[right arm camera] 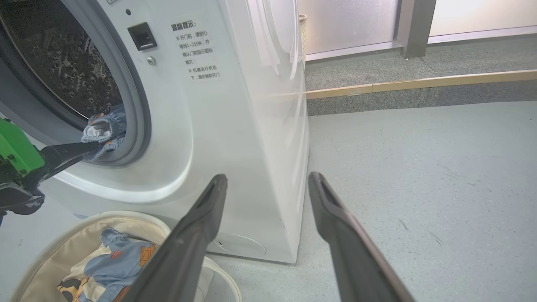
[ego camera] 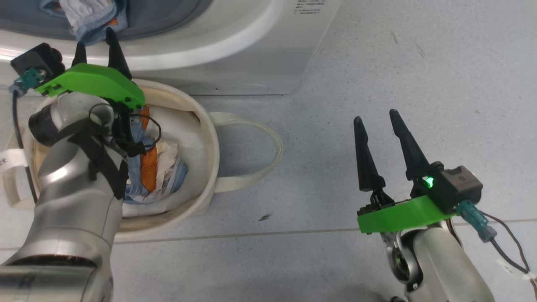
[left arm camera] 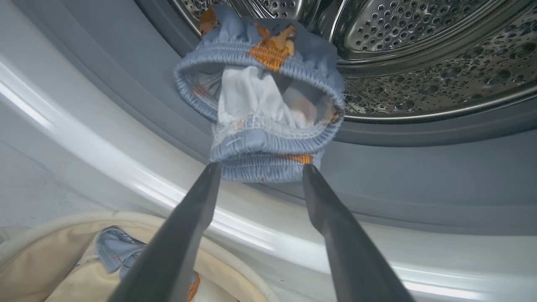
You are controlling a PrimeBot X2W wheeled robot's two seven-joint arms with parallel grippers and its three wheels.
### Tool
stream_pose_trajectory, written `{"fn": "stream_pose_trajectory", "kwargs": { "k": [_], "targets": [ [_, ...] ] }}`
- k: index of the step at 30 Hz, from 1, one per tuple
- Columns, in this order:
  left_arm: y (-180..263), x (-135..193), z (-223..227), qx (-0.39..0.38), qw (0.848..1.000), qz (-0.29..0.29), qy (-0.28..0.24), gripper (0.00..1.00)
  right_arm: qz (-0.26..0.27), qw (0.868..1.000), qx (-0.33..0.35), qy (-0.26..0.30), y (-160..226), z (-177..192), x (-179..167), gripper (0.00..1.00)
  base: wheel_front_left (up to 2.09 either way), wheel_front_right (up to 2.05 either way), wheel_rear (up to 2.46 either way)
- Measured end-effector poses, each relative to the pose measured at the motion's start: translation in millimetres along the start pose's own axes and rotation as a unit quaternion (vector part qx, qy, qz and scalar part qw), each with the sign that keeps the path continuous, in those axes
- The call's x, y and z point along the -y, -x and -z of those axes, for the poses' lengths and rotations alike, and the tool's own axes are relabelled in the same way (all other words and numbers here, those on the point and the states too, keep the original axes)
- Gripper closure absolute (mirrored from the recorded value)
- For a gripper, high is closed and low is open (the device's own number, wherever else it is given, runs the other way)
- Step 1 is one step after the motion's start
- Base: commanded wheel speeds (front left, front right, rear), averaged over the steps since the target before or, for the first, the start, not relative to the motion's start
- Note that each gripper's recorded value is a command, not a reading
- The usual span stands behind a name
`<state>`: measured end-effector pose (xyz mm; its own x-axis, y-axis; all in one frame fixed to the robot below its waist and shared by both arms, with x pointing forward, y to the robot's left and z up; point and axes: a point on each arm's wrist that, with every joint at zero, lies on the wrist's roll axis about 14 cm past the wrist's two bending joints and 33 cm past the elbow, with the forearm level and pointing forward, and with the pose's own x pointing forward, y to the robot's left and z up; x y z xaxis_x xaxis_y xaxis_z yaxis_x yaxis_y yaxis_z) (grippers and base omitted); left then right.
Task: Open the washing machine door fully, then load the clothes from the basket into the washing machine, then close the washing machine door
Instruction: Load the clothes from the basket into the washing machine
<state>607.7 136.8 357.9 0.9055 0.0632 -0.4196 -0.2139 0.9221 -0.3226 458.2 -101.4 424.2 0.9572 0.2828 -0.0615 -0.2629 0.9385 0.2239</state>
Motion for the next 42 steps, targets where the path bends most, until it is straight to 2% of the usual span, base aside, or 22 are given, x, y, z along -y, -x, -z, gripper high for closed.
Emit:
{"fn": "stream_pose_trajectory", "kwargs": {
  "k": [2,9,17,18,19,20,21,22,24,27,42],
  "targets": [
    [-2,1,4,-0.009,1.0,0.001,0.018,0.0,0.001,1.0,0.002,0.001,-1,-1,1,0.0,0.0,0.0,0.0],
    [-7,-2,17,-0.032,0.999,-0.006,0.03,0.0,0.007,1.0,-0.002,-0.001,0,2,5,0.0,0.0,0.0,0.0],
    [-17,9,2,-0.012,0.999,0.015,0.043,0.0,0.006,1.0,-0.008,-0.006,-3,9,6,0.0,0.0,0.0,0.0],
    [-18,9,2,-0.012,0.999,0.017,0.044,0.02,0.006,1.0,-0.008,-0.006,-4,9,6,0.0,0.0,0.0,0.0],
    [-18,10,2,-0.012,0.999,0.019,0.044,0.3,0.006,1.0,-0.008,-0.006,-4,9,6,0.0,0.0,0.0,0.0],
    [-19,10,1,-0.011,0.999,0.02,0.044,0.51,0.005,1.0,-0.007,-0.006,-5,9,6,0.0,0.0,0.0,0.0],
    [-20,10,1,-0.011,0.999,0.019,0.043,0.8,0.004,1.0,-0.006,-0.005,-7,9,6,0.0,0.0,0.0,0.0],
    [-22,9,1,-0.01,0.999,0.019,0.043,0.82,0.003,1.0,-0.005,-0.005,-8,9,6,0.0,0.0,0.0,0.0],
    [-26,8,-3,-0.006,0.999,0.018,0.041,0.95,0.003,1.0,-0.008,-0.007,-9,12,6,0.0,0.0,0.0,0.0],
    [-35,5,-17,0.008,0.999,0.014,0.032,1.0,0.002,1.0,-0.015,-0.004,-10,18,7,0.0,0.0,0.0,0.0],
    [-76,-1,-43,0.041,0.999,0.005,-0.02,1.0,0.012,0.999,-0.03,-0.006,-18,37,20,0.0,0.0,0.0,0.0]
  ]
}}
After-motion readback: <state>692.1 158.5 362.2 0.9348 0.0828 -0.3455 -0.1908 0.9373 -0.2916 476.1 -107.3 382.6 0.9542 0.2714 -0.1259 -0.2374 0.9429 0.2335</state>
